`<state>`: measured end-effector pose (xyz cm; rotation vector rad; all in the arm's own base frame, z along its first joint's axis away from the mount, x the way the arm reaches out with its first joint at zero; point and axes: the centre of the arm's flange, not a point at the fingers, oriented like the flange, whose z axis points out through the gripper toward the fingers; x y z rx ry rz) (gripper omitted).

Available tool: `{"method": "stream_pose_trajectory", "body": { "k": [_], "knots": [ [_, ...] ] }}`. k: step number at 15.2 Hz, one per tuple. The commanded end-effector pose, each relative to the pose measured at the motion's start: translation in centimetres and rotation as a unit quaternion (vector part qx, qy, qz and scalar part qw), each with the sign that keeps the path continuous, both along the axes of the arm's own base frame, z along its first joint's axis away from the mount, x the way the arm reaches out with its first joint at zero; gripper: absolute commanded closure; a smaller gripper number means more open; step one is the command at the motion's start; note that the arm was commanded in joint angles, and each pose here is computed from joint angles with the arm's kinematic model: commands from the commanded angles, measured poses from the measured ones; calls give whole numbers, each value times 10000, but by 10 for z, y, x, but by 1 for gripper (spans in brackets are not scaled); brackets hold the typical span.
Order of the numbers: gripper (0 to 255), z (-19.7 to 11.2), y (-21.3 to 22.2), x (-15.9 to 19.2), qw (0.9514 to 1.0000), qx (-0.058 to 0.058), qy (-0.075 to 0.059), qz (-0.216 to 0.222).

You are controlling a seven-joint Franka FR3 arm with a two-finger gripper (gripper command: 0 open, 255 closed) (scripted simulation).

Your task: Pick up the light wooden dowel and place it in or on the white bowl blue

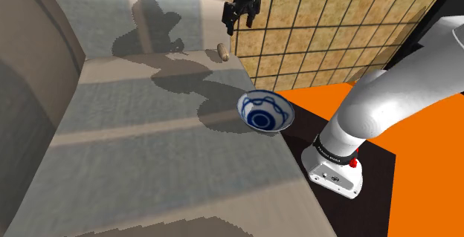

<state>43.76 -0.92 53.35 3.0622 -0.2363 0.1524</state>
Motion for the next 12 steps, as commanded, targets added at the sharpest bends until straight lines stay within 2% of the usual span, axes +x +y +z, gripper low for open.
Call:
{"method": "stream_pose_trajectory", "body": {
  "k": [1,6,12],
  "knots": [
    [0,-17,-6,22,9997,-5,22,-224],
    [0,-58,-28,71,9970,-21,93,-767],
    [0,-109,-62,125,9898,-40,176,-1415]
  ]
}}
